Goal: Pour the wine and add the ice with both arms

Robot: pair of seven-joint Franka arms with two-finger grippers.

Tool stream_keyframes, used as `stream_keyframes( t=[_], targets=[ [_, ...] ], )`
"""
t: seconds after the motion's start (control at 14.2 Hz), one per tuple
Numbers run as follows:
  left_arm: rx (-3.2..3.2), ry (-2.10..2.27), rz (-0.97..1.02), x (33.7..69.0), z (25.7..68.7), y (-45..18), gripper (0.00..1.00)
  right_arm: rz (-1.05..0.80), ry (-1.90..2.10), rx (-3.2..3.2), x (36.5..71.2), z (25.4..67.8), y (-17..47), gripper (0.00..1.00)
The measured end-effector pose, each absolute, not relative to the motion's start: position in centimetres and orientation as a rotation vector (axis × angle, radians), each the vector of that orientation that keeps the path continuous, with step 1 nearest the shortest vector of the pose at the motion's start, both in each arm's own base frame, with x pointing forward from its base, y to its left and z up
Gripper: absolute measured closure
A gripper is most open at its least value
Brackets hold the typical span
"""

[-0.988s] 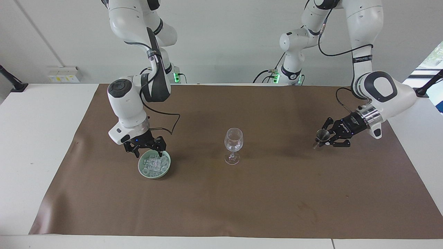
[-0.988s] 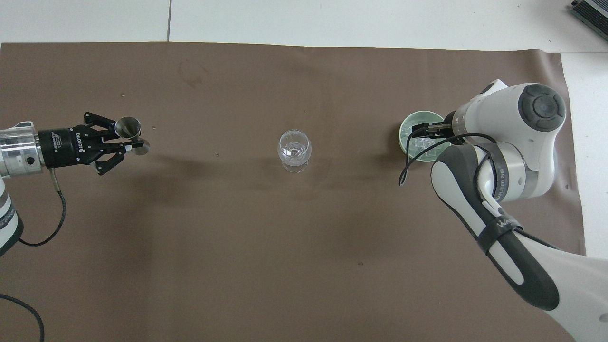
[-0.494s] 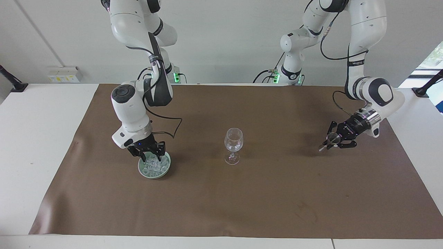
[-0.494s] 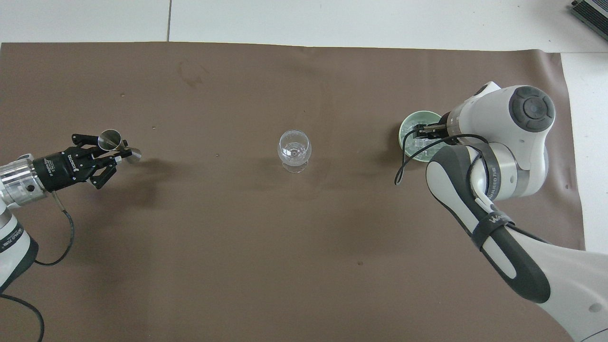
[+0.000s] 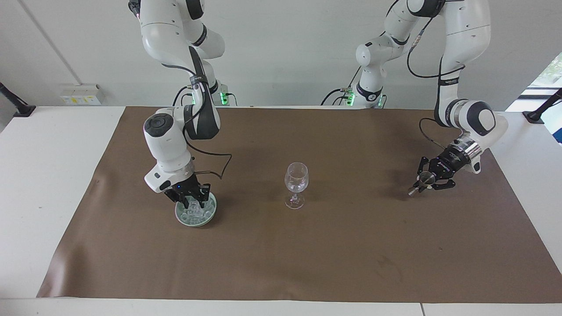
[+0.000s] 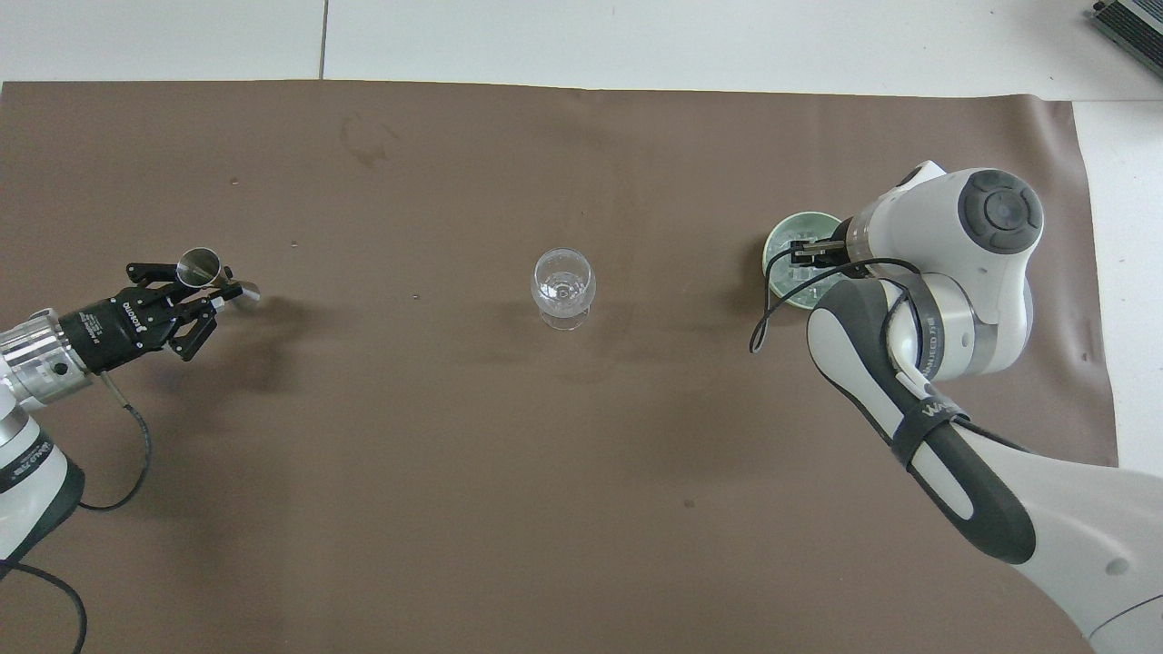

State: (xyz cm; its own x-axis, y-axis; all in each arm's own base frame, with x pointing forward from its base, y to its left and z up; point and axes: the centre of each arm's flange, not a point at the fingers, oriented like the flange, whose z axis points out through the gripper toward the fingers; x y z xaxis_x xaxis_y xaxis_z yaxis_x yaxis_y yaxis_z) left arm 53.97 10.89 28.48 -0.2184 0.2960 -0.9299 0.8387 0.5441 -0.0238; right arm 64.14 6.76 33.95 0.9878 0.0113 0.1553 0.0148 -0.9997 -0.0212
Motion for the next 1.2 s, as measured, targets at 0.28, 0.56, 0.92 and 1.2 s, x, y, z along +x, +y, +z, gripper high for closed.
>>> stream_keyframes(
  t=[0.28, 0.56, 0.92, 1.2],
  targets=[
    [0.849, 1.799, -0.651, 53.7, 27.7, 10.9, 0.78, -0.244, -0.020, -3.110, 64.2, 34.0, 6.8, 0.61],
    [0.816, 1.813, -0.636, 52.9, 26.6, 10.4, 0.78, -0.247, -0.020, -3.109, 64.2, 34.0, 6.8, 0.76],
    [0.796, 1.814, -0.605, 52.9, 26.0, 9.2, 0.78, -0.264, -0.018, -3.107, 64.5, 34.7, 6.7, 0.76],
    [0.798, 1.811, -0.589, 53.1, 25.8, 8.5, 0.78, -0.275, -0.042, -3.103, 65.3, 39.5, 7.8, 0.76]
  ],
)
